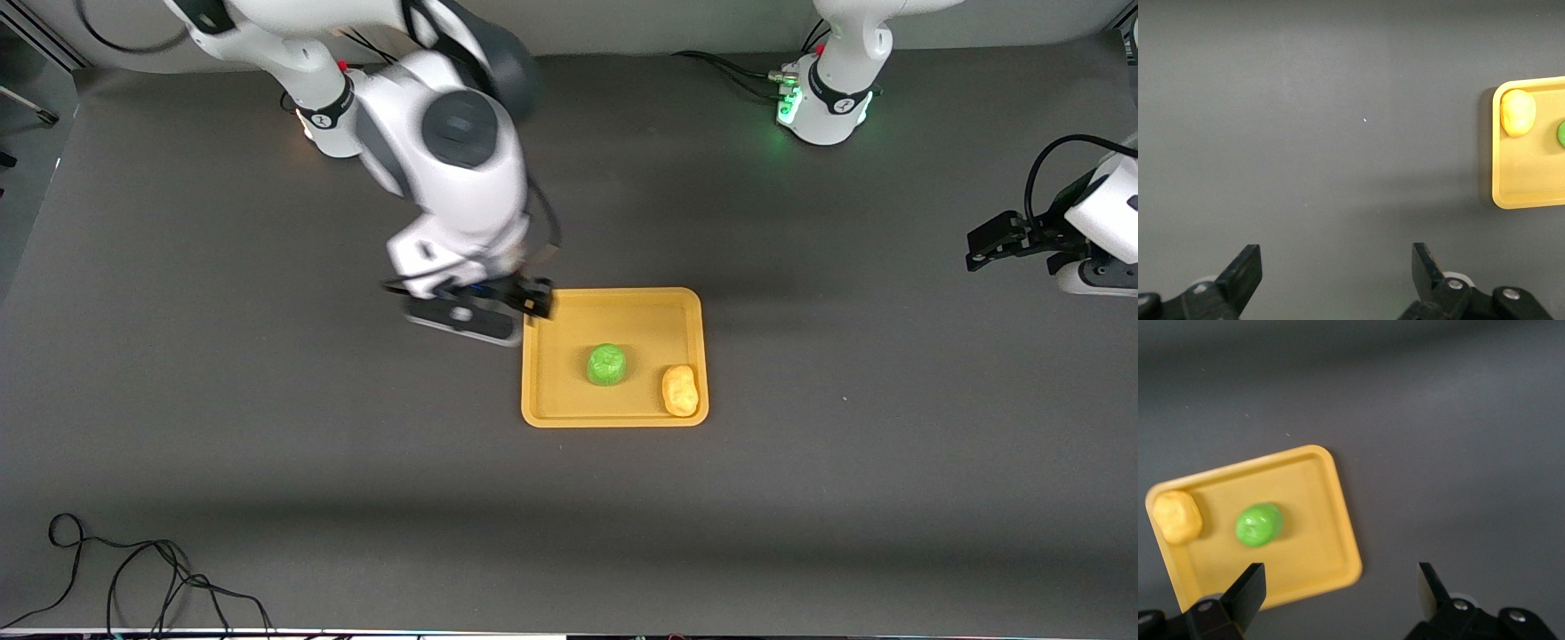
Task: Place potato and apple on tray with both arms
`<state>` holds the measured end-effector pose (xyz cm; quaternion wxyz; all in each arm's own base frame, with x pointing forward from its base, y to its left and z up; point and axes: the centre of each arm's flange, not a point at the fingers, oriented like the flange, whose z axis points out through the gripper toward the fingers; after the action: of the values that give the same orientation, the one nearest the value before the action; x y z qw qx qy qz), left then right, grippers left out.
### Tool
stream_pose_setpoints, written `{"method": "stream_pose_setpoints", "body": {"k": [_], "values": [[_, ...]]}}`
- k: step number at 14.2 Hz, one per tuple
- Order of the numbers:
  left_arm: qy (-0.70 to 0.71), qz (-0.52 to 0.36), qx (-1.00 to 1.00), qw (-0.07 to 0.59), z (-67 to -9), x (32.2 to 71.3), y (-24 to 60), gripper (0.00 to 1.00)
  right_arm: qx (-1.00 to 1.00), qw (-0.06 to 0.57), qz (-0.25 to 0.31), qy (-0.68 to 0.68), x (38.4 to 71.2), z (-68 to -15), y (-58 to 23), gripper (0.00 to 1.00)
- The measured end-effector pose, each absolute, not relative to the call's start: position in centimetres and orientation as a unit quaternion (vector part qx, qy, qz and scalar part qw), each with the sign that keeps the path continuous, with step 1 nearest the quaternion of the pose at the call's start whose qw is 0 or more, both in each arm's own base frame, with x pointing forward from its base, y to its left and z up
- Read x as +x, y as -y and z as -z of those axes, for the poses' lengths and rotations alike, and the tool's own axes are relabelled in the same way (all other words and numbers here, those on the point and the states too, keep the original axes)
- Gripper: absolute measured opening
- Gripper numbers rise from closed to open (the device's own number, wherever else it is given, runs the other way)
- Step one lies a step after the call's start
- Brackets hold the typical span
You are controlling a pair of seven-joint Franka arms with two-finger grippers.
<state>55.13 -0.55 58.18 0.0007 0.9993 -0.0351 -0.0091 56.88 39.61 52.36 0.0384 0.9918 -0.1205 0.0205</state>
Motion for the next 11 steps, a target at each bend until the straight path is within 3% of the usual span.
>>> {"method": "stream_pose_setpoints", "body": {"k": [5,11], "values": [[0.037,0.009,0.999,0.001,-58.2,55.1,0.8,1.00,0.998,0.005,-0.003,0.064,57.2,-59.4,-20.8,1.00],[0.033,0.013,0.999,0.000,-57.6,55.1,0.4,1.00,0.999,0.003,0.014,0.032,56.5,-61.5,-1.8,1.00]]}}
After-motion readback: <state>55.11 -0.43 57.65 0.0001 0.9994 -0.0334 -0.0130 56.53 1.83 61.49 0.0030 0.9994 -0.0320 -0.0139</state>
